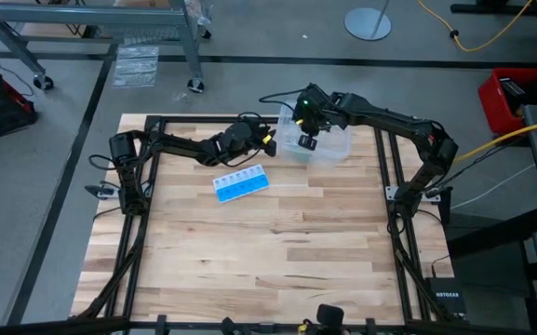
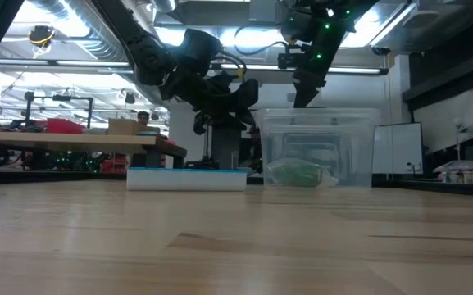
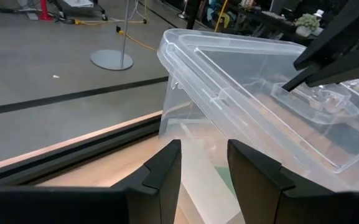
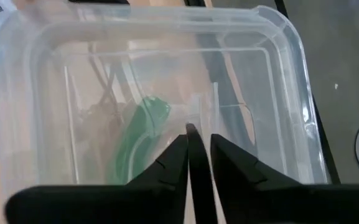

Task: Roll bandage
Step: Close the transparent tupperware lid, then return to Home Position

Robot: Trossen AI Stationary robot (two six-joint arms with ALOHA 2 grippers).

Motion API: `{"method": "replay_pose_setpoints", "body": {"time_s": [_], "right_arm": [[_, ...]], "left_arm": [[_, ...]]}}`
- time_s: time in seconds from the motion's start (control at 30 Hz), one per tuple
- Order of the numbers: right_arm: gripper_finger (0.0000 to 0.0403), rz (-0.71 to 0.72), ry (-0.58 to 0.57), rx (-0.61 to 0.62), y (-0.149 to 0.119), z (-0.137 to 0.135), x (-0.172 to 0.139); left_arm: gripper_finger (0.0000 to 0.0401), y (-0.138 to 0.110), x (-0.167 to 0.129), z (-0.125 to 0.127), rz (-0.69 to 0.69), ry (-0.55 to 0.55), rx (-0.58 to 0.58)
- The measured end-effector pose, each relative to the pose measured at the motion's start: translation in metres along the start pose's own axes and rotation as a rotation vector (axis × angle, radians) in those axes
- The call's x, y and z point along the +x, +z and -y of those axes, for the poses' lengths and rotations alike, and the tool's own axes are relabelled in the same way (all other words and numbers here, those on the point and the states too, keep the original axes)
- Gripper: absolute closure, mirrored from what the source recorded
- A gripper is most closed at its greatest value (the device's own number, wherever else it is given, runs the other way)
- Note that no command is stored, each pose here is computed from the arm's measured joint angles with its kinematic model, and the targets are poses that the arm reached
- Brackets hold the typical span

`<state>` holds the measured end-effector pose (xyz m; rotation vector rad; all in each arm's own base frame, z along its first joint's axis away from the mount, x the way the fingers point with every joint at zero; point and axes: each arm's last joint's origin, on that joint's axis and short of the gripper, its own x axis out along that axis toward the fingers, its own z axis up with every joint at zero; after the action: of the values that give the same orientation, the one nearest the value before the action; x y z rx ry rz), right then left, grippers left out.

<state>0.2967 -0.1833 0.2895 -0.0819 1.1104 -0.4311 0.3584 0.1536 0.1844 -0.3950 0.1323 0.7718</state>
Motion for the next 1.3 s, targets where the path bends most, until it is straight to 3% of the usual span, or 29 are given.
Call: {"method": "replay_pose_setpoints", "body": {"time_s": [0.27, 0.7, 1.0, 1.13, 1.3], "right_arm": [[0.0283, 0.007, 0.018, -0.001, 0.000, -0.001, 0.000], [0.0186, -0.007, -0.019, -0.005, 0.000, 0.001, 0.000], [0.0176, -0.074, -0.185, -0.014, -0.003, 0.005, -0.001], [0.0175, -0.098, -0.154, -0.020, -0.005, 0.004, -0.002], [0.0175, -0.101, -0.035, -0.021, -0.004, 0.002, -0.011]], "left_arm": [[0.0277, 0.000, 0.000, 0.000, -0.003, 0.000, 0.006], [0.0277, -0.001, 0.000, -0.002, -0.006, 0.040, 0.112], [0.0277, 0.002, 0.002, -0.009, 0.013, 0.096, 0.126], [0.0277, 0.003, 0.002, -0.011, 0.015, 0.100, 0.122], [0.0277, 0.003, 0.002, -0.010, 0.016, 0.099, 0.121]]}}
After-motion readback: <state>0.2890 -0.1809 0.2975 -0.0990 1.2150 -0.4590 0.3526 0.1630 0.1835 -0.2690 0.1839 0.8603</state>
